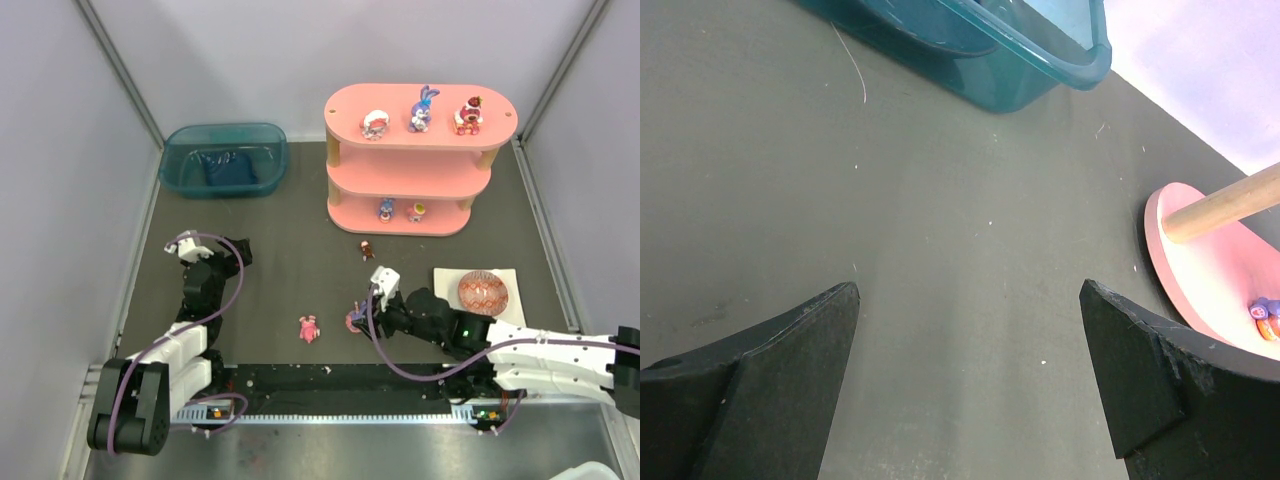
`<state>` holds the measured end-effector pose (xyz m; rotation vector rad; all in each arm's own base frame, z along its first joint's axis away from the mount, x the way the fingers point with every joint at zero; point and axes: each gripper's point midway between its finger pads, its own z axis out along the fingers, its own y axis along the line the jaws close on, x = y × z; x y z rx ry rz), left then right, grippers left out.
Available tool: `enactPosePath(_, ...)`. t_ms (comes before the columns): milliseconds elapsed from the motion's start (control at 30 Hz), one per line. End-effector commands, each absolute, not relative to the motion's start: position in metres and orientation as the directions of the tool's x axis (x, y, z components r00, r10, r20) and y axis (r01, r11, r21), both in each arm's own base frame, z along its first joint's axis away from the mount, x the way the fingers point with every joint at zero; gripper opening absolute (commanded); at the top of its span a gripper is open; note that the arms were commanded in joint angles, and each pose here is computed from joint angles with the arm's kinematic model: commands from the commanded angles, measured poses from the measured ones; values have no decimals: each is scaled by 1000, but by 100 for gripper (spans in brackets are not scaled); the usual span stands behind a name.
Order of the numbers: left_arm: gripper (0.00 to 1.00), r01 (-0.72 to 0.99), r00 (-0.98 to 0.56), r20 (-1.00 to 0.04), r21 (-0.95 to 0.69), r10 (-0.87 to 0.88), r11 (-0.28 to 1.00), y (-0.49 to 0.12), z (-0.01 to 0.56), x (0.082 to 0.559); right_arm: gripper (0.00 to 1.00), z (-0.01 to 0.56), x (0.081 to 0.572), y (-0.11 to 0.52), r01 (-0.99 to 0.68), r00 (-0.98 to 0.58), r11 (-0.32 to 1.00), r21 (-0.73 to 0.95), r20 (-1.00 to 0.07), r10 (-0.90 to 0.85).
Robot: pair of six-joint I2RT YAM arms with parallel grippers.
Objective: Place and organize the plastic toys onto the shelf
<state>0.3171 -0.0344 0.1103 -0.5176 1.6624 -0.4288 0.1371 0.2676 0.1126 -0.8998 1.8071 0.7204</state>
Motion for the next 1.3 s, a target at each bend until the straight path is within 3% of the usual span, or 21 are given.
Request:
enactPosePath(0, 97, -54, -61, -822, -564, -566, 824, -35, 131, 323, 64, 117, 141, 275, -837, -270, 535, 110, -935, -230)
enactPosePath(333, 97, -55, -66, -821, -565, -567, 824, -35, 129, 323, 59, 92, 151, 265, -791, -373, 587, 171, -896, -242)
enactPosePath(600, 97, -56, -65, -821, -564, -567, 824, -35, 129, 323, 49, 77, 150, 272, -784, -424, 591, 187, -857, -291)
enactPosePath(1033, 97, -57, -66, -822, -563, -566, 824, -35, 129, 323, 4, 76, 164, 277, -706, -498, 674, 217, -829, -255)
enactPosePath(1067, 97, -58, -65, -822, -563, -566, 824, -35, 129, 323, 0, 74, 164, 278, -673, -537, 696, 250, -812, -227)
enactPosePath(1267, 97, -57, -63, -822, -563, -566, 824, -35, 130, 323, 0, 89, 186, 268, -347, -654, 870, 350, -755, 43)
